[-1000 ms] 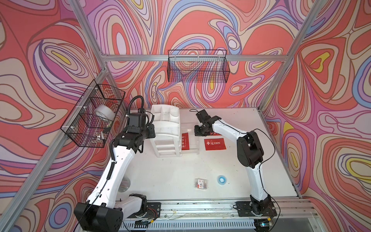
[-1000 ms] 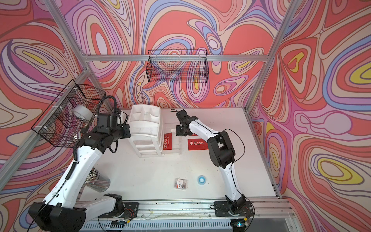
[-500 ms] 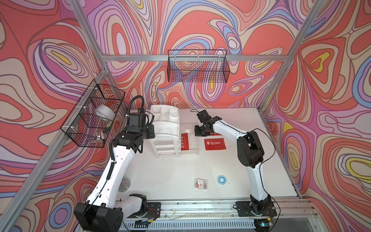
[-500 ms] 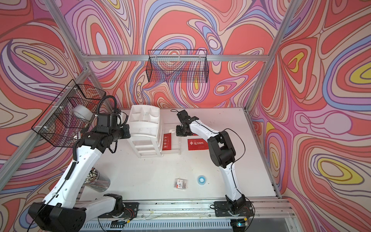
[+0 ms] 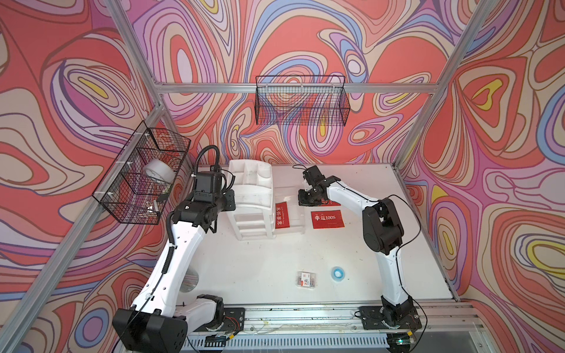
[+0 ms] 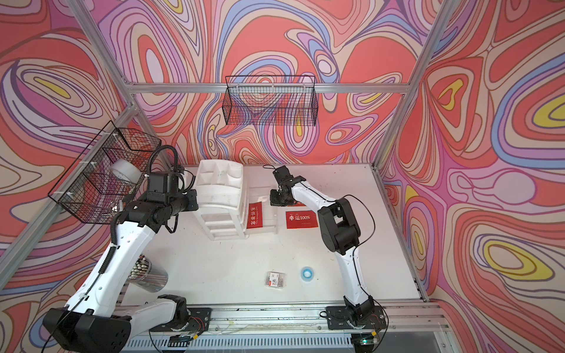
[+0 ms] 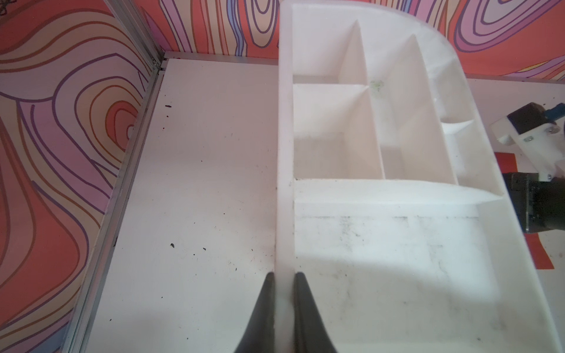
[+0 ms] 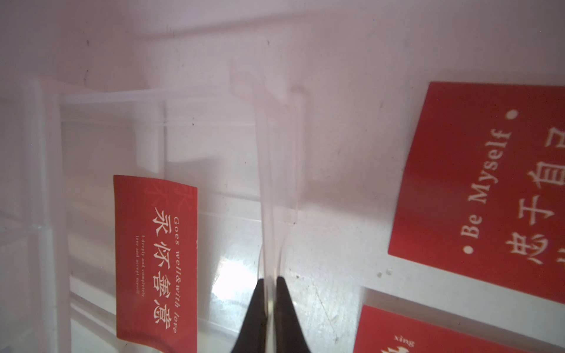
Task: Take the postcards out of the drawer
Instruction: Open the drawer in the storage box.
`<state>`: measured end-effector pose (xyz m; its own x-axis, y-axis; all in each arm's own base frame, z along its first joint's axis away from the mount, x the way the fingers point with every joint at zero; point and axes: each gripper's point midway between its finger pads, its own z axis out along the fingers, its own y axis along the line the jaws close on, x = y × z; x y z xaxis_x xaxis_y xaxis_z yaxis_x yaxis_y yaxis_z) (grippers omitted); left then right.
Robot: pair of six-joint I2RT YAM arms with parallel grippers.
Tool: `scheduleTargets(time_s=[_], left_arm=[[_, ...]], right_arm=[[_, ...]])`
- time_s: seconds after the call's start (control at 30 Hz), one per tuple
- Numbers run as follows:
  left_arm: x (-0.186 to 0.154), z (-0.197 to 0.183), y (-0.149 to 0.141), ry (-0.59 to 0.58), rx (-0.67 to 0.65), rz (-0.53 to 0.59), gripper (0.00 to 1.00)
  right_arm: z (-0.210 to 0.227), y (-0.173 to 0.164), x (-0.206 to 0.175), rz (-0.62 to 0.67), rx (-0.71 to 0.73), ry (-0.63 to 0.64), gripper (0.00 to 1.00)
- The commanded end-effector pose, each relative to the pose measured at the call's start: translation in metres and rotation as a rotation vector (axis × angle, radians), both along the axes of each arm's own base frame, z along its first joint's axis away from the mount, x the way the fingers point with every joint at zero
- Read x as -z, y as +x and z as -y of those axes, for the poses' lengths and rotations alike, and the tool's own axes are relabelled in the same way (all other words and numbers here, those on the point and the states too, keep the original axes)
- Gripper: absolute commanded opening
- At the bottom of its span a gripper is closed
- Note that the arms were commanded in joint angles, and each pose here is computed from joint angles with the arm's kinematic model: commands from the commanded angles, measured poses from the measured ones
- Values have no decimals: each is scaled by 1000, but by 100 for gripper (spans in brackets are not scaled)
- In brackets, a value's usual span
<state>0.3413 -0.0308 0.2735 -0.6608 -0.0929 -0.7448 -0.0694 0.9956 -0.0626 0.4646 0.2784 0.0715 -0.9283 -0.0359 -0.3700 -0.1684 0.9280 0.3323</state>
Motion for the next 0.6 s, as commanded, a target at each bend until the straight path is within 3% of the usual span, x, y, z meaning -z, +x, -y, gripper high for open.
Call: scheduleTargets(time_s=[0.0, 0.43, 0.57], left_arm=[[4, -11, -9, 42, -23, -47, 0], [5, 0, -8, -39, -27, -6, 0], [7, 0, -7, -33, -28, -13, 0]], right_arm=[[3, 1, -17, 28, -10, 32, 7], [-9, 2, -48, 91, -26, 83, 23], [-15, -3, -59, 109, -36, 87, 24]])
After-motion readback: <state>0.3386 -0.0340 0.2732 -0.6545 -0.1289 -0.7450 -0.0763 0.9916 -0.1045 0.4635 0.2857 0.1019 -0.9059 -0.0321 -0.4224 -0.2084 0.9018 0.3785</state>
